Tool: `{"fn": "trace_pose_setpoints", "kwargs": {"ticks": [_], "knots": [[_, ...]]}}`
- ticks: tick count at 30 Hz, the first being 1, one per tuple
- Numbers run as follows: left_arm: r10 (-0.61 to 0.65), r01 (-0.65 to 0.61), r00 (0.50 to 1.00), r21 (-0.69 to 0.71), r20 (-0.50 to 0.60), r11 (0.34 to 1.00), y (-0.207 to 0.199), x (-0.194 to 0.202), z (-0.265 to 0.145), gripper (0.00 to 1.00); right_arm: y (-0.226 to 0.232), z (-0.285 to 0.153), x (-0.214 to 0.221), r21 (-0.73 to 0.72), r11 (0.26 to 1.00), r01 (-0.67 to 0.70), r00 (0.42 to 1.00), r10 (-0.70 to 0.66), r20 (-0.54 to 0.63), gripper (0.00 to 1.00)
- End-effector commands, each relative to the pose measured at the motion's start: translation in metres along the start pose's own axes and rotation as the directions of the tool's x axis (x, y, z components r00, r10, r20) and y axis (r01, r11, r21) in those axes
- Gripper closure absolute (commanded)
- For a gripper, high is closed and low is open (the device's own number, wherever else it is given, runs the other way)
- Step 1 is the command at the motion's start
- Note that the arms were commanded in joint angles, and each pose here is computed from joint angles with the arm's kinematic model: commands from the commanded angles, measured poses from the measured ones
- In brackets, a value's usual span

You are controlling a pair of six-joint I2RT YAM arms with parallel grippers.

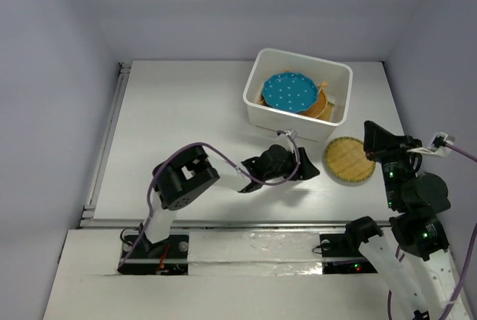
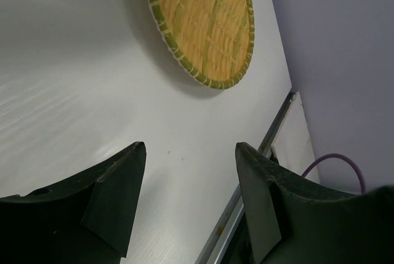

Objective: Place the plates into the plastic bin on the countertop

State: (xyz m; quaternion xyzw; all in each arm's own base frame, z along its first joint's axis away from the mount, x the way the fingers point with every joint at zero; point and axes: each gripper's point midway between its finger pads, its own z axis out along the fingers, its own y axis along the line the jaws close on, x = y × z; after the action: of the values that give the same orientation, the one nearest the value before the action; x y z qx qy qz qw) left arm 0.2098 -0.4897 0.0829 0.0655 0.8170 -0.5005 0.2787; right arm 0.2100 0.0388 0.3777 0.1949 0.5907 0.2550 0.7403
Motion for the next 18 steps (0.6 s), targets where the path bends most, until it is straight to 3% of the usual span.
{"fn": "trace_pose_setpoints", "kwargs": {"ticks": [1,18], "knots": [[-0.085,0.083,0.996,0.184,0.004,0.980,-0.054,-0.010,0.019,0.43,0.007,-0.010,-0.022,-0.011,1.000,0.008,0.999,-0.008,0.042,0.76],[-0.164,0.164,0.986,-0.014,0.015,0.986,-0.004,0.005,0.104,0.44,0.019,-0.014,-0.016,-0.089,0.996,-0.003,1.000,0.005,0.017,0.77]]}}
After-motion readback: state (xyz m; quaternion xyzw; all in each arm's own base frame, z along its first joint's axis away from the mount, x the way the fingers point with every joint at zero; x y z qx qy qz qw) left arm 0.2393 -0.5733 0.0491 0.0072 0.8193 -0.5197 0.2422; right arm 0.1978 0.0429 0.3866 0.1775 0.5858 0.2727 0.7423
